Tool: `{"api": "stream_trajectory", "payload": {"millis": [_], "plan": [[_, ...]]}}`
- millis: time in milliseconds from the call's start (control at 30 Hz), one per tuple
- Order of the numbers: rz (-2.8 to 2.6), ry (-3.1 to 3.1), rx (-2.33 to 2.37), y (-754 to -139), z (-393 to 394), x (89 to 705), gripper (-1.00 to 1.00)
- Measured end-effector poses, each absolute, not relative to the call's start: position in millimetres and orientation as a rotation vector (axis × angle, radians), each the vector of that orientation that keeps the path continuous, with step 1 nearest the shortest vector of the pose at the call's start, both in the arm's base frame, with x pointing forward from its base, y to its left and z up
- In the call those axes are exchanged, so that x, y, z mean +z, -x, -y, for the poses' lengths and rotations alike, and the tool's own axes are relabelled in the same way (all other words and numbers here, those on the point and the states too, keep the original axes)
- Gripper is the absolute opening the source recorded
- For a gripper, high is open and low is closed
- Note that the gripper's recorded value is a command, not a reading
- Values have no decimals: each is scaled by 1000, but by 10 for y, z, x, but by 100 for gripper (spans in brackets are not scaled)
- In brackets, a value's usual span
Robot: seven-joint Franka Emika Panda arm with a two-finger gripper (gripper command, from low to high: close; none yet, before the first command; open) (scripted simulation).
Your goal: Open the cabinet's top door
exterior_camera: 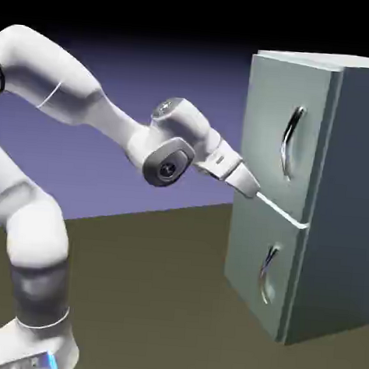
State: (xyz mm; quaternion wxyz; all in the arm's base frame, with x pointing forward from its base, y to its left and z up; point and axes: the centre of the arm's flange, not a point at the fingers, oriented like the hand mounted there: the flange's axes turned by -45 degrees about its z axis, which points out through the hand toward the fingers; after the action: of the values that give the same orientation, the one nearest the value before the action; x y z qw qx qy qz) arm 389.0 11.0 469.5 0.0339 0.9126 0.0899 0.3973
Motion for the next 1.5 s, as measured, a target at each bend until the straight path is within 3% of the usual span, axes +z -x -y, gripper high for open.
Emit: {"api": "stream_trajectory", "payload": {"millis": [700,1500], "plan": [[-1349,-1889,1076,-3679,-344,5303,0],[-1696,-701,567,-3494,60,5402,0]]}}
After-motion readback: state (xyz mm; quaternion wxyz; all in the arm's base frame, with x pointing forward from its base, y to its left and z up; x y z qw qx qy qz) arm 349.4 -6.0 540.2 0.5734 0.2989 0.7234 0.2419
